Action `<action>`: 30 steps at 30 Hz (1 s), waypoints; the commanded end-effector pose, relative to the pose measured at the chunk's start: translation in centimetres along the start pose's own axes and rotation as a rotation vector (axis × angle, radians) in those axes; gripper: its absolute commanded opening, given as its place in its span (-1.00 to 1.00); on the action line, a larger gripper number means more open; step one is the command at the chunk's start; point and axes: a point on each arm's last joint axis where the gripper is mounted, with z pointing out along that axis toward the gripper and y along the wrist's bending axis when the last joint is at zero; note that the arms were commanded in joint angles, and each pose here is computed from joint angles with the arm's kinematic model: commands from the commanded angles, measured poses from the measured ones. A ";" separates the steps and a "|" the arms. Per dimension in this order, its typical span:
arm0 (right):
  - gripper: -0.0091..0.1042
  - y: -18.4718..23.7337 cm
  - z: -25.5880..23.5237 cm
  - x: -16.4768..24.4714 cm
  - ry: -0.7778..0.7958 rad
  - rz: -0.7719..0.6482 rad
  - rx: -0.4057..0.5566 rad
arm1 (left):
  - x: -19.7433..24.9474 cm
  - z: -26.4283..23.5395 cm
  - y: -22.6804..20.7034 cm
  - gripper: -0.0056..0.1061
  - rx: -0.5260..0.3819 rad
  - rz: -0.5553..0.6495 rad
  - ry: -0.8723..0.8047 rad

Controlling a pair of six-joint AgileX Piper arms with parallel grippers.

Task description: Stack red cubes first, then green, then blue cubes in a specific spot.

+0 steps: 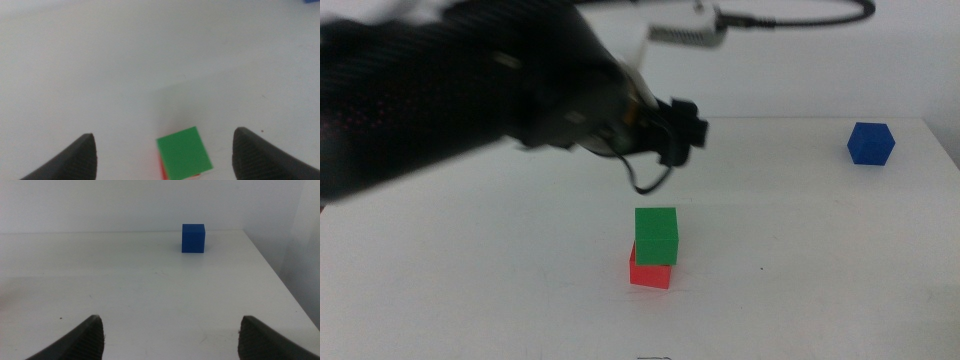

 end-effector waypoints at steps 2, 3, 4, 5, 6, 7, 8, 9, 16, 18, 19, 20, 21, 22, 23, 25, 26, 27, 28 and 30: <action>0.82 0.0 -0.4 -1.5 -0.115 -0.022 -0.001 | -2.1 -6.0 2.0 0.73 0.048 0.093 -0.159; 0.82 0.0 -0.4 -1.5 -0.115 -0.022 -0.001 | -2.3 -7.2 2.9 0.73 0.067 0.108 -0.175; 0.82 0.0 -0.4 -1.5 -0.115 -0.022 -0.001 | -2.4 -8.5 3.9 0.73 0.096 0.108 -0.180; 0.82 0.0 -0.4 -1.5 -0.115 -0.022 -0.001 | -2.4 -9.7 5.1 0.73 0.113 0.117 -0.188; 0.82 0.0 -0.4 -1.5 -0.115 -0.022 -0.001 | -2.4 -10.9 6.2 0.73 0.142 0.120 -0.188; 0.82 0.0 -0.4 -1.5 -0.115 -0.022 -0.001 | -2.2 -12.0 7.3 0.73 0.172 0.135 -0.189; 0.82 0.0 -0.4 -1.5 -0.115 -0.022 -0.001 | -1.9 -12.9 7.9 0.73 0.206 0.146 -0.184; 0.82 0.0 -0.4 -1.5 -0.115 -0.022 -0.001 | -1.7 -13.9 8.9 0.73 0.223 0.172 -0.191; 0.82 0.0 -0.4 -1.5 -0.115 -0.022 -0.001 | 0.4 -18.7 12.8 0.73 0.242 0.167 -0.206; 0.82 0.0 -0.4 -1.5 -0.115 -0.022 -0.001 | 0.7 -19.3 13.4 0.73 0.239 0.165 -0.204; 0.82 0.0 -0.4 -1.5 -0.115 -0.022 -0.001 | 0.8 -19.5 13.5 0.73 0.240 0.167 -0.211; 0.82 0.0 -0.4 -1.5 -0.115 -0.022 -0.001 | 0.8 -19.6 13.5 0.73 0.245 0.168 -0.218; 0.82 0.0 -0.4 -1.5 -0.115 -0.022 -0.001 | 0.7 -19.6 13.5 0.73 0.251 0.170 -0.227; 0.82 0.0 -0.4 -1.5 -0.115 -0.022 -0.001 | 0.7 -19.7 13.5 0.73 0.259 0.169 -0.234; 0.82 0.0 -0.4 -1.5 -0.115 -0.022 -0.001 | 0.6 -19.7 13.5 0.73 0.266 0.164 -0.238; 0.82 0.0 -0.4 -1.5 -0.115 -0.022 -0.001 | 0.6 -19.7 13.4 0.73 0.272 0.158 -0.245; 0.82 0.0 -0.4 -1.5 -0.115 -0.022 -0.001 | 0.5 -19.7 13.4 0.73 0.272 0.158 -0.247; 0.82 0.0 -0.4 -1.5 -0.115 -0.022 -0.001 | 0.5 -19.7 13.4 0.73 0.270 0.157 -0.253; 0.82 0.0 -0.4 -1.5 -0.115 -0.022 -0.001 | 0.4 -19.7 13.5 0.73 0.267 0.155 -0.260; 0.82 0.0 -0.4 -1.5 -0.115 -0.022 -0.001 | 0.3 -19.7 13.5 0.73 0.263 0.153 -0.270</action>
